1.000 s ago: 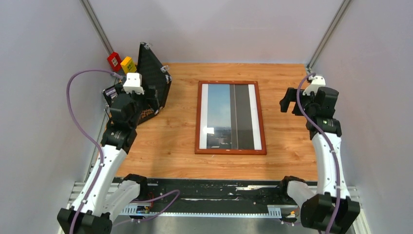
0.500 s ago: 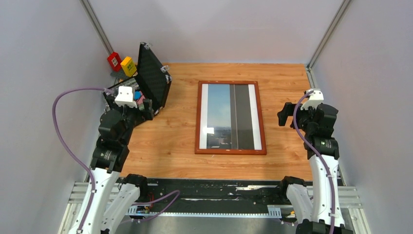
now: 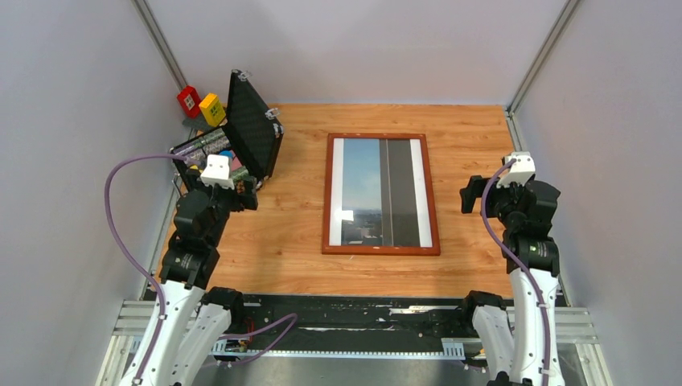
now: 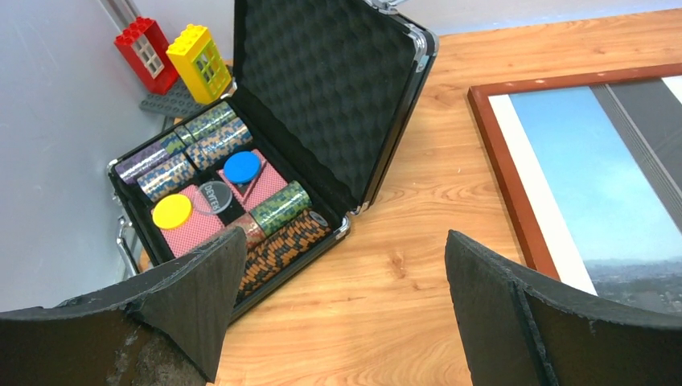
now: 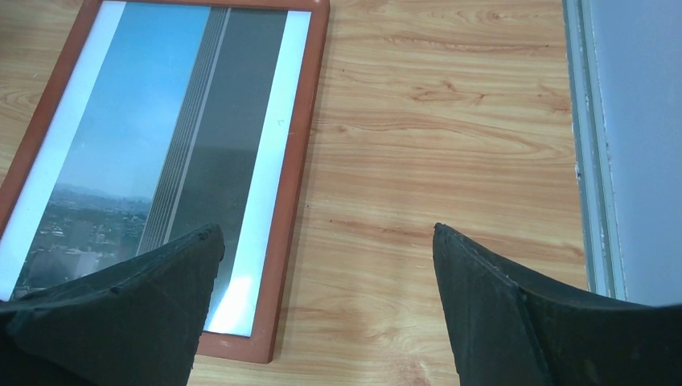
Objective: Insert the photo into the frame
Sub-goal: Reset both arms
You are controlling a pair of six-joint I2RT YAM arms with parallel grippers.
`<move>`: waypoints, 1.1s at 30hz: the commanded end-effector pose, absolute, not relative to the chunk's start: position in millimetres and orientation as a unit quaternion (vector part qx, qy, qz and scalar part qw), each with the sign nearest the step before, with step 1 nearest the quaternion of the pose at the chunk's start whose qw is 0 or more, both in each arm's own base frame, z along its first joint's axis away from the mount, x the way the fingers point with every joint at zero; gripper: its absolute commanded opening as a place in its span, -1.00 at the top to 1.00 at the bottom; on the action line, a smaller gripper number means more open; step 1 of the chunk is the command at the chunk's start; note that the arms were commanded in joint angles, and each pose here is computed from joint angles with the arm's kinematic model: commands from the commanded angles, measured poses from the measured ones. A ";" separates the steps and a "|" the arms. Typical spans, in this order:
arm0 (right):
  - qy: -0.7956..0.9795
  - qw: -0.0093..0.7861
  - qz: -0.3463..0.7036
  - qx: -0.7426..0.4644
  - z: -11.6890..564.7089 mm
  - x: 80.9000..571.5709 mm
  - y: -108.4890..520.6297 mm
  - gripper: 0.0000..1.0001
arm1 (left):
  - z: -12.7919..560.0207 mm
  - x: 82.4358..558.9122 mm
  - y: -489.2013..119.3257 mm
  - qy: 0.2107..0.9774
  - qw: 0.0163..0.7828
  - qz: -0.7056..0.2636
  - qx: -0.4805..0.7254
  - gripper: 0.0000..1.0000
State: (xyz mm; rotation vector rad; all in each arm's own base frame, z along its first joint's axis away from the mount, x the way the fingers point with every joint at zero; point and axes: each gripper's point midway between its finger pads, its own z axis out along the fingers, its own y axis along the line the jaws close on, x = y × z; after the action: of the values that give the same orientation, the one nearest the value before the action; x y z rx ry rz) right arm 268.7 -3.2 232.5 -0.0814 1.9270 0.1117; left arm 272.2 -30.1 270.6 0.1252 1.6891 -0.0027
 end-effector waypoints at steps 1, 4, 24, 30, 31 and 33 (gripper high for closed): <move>0.818 0.573 0.038 -0.042 230.5 273.2 -6.6 -1.00 | 276.9 276.0 -29.4 0.735 0.675 0.004 0.062 -1.00; 0.823 0.566 0.038 -0.044 225.2 274.4 -6.8 -1.00 | 272.3 275.2 -28.3 0.737 0.672 0.010 0.067 -1.00; 0.808 0.585 0.027 -0.057 235.1 268.7 -6.5 -1.00 | 258.2 276.2 -32.3 0.745 0.662 0.009 0.088 -1.00; 0.807 0.587 0.027 -0.059 235.5 268.3 -6.0 -1.00 | 256.9 275.2 -33.2 0.745 0.661 0.008 0.091 -1.00; 0.807 0.587 0.027 -0.059 235.5 268.3 -6.0 -1.00 | 256.8 275.3 -32.9 0.745 0.661 0.009 0.092 -1.00; 0.808 0.586 0.028 -0.060 234.8 268.2 -5.7 -1.00 | 257.4 275.1 -33.4 0.744 0.662 0.008 0.093 -1.00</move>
State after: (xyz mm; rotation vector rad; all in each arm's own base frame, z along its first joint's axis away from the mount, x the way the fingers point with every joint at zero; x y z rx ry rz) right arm 264.9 -4.3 224.7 -0.1197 1.9306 0.0844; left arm 272.4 -33.5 247.6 0.1988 1.7287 0.0120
